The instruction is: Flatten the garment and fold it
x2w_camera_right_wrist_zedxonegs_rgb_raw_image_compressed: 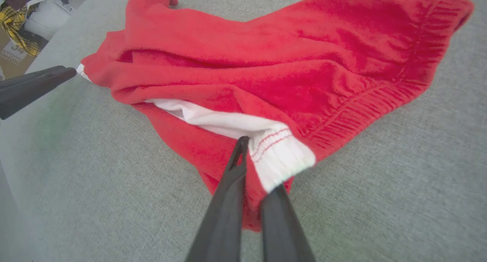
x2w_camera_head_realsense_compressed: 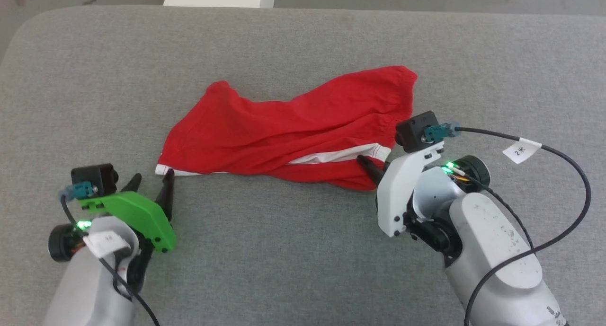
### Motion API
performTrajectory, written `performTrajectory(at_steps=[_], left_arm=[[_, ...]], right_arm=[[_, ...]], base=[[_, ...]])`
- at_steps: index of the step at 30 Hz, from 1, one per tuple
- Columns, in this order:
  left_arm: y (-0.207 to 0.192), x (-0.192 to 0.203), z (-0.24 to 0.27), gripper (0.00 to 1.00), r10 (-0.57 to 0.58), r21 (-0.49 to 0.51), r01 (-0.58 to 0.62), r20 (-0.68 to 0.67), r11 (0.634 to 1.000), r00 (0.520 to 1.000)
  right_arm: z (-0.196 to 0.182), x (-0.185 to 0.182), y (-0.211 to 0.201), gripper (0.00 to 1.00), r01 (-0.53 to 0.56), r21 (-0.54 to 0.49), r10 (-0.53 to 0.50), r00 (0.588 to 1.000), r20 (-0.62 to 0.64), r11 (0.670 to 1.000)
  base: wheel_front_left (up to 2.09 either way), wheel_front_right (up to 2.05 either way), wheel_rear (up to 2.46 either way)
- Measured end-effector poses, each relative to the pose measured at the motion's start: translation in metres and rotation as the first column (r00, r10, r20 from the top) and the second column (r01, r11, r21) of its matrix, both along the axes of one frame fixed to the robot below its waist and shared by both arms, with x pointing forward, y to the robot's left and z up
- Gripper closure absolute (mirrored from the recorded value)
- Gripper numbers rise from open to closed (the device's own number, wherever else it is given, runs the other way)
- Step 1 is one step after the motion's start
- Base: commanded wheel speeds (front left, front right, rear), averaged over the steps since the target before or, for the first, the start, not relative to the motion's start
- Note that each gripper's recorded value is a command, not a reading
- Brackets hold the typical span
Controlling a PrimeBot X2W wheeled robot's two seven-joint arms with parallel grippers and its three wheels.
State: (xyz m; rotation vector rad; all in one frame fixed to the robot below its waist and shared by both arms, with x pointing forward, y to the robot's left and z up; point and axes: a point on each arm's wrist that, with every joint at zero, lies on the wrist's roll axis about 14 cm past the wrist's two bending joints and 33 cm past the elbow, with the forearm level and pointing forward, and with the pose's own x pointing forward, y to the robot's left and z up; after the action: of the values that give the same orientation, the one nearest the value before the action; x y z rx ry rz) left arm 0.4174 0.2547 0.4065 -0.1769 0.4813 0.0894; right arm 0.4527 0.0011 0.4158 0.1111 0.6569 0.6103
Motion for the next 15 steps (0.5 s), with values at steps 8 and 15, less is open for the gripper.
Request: performTrajectory(at_steps=[8,15], left_arm=[[-0.001,0.011,-0.025,0.24,-0.022,-0.005,0.021,-0.110,1.000,0.994],[-0.015,0.016,-0.024,1.00,-0.056,-0.082,0.048,-0.099,0.995,0.994]], right_arm=[[-0.007,-0.001,-0.001,1.00,0.001,0.007,-0.001,1.000,-0.013,1.000],[-0.004,0.001,-0.004,1.00,0.013,0.015,-0.013,1.000,-0.003,1.000]], base=[[0.00,0.00,0.00],[0.00,0.00,0.00]])
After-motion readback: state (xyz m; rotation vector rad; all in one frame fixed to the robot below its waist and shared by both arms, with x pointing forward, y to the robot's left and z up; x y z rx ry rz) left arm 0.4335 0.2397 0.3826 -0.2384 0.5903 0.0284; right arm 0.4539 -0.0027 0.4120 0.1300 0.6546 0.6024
